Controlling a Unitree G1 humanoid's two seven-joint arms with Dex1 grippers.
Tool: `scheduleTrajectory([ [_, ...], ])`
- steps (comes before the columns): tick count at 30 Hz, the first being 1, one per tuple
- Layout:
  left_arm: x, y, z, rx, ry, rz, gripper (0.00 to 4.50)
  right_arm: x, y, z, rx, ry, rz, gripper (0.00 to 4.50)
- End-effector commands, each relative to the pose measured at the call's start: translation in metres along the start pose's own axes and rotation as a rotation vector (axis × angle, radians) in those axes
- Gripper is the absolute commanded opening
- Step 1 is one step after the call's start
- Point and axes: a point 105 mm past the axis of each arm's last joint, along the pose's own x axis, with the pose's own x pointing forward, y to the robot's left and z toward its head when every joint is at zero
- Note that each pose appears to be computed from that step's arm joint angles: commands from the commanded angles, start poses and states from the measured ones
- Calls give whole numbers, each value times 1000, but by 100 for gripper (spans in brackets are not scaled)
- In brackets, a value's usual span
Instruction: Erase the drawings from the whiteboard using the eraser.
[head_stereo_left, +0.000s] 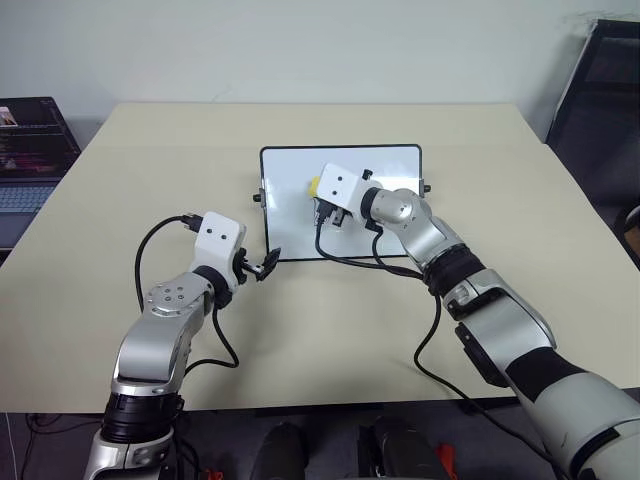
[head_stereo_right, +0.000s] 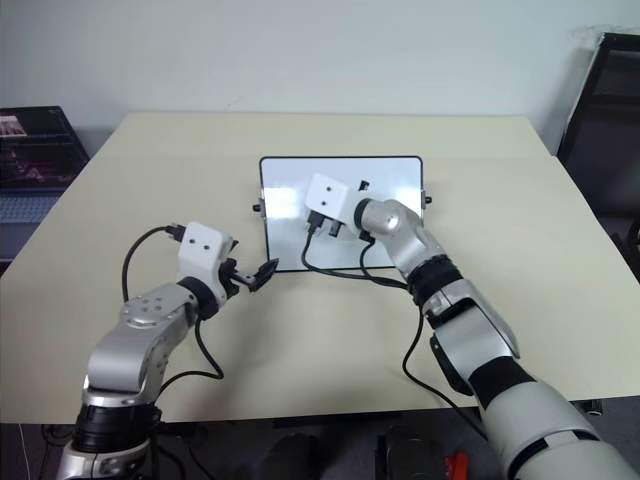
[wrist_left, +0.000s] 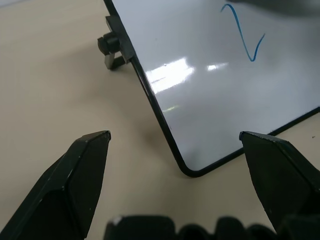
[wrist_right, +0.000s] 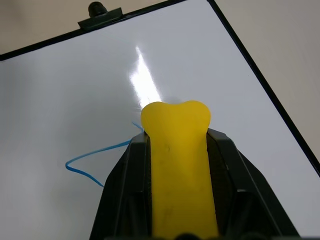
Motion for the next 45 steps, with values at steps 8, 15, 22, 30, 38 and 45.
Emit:
scheduleTrajectory([
  [8, 12, 0, 12, 84, 28, -158, 450, 1, -8, 22, -40, -69, -11, 112],
  [15, 18, 3, 15, 95, 21, -168, 450, 1, 11, 14, -79, -40, 94, 112],
  [22, 17, 0, 13, 99, 25, -179, 450, 0, 9, 12, -125, -26, 77, 112],
  [30, 16, -7, 11, 98, 27, -192, 450, 9, 7, 22, -122, -34, 52, 112],
  [38, 15, -10, 12, 96, 23, -193, 450, 9, 14, 14, -118, -8, 98, 112],
  [45, 14, -12, 16, 98, 17, -194, 450, 6, -3, 4, -115, 32, 36, 112],
])
